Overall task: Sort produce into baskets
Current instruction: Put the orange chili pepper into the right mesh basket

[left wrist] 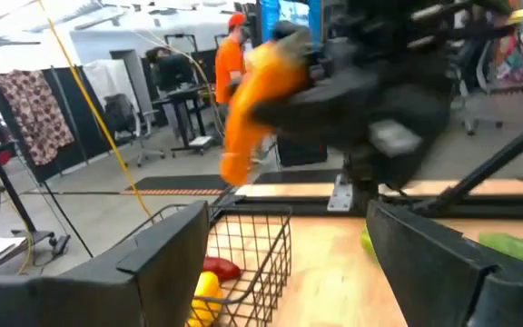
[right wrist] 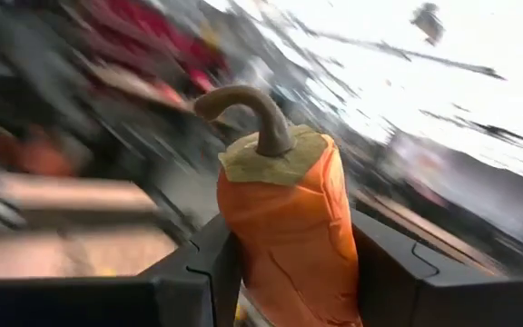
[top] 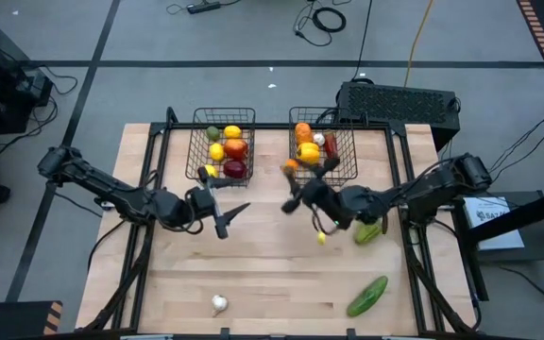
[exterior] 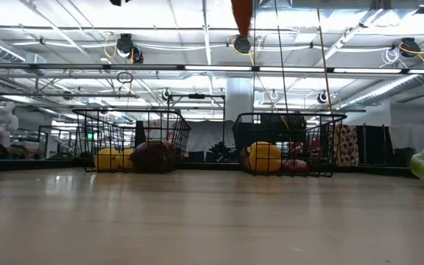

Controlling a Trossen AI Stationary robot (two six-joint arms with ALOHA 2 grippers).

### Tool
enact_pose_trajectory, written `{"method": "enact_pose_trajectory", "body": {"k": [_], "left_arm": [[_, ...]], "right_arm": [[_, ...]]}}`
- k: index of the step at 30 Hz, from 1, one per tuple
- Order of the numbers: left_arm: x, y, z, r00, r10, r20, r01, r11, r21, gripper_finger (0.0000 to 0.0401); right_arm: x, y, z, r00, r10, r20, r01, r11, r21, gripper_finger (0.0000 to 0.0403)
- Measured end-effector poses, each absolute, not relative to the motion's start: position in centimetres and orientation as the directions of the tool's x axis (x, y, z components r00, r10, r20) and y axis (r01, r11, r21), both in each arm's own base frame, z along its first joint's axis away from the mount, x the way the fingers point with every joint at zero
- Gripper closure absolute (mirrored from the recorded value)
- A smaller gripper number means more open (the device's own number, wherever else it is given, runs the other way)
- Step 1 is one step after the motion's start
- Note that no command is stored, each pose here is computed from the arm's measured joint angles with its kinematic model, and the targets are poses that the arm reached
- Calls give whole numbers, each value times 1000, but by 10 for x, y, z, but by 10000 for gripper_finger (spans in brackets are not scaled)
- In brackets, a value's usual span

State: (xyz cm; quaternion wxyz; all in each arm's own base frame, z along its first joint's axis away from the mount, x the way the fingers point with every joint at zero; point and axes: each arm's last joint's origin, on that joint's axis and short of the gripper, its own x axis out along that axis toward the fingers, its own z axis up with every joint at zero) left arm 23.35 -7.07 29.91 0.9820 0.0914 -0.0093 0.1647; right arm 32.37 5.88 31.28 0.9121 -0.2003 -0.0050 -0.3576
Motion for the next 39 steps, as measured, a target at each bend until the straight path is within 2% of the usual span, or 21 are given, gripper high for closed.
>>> {"method": "enact_pose_trajectory", "body": {"k": [4,8,15,18,24,30,39], "left_arm": [[233,-71,298,942,335,36,-335,923,191,96],[232,-71,298,941,338,33,-337,921,193,96],[232,-71,294,941,338,-1,-331,922,201,95],[232,-71,293,941,338,-4,-330,924,194,95],[232,-71,293,941,338,-4,-331,924,191,95],[232,-71,294,941,338,-1,-332,925,186,95],[233,-71,294,942,337,-1,-332,929,164,95]], "right_arm": [[326,31,301,593,-803,59,746,520,-415,246],[327,-5,283,464,-885,-41,798,438,-414,246],[312,-55,249,282,-934,-220,916,331,-228,246],[306,-67,243,262,-924,-277,941,309,-141,246],[296,-83,232,228,-892,-391,959,274,-66,246],[287,-95,218,139,-875,-464,975,202,-89,244],[296,-105,190,151,-807,-570,966,242,-87,215]]}}
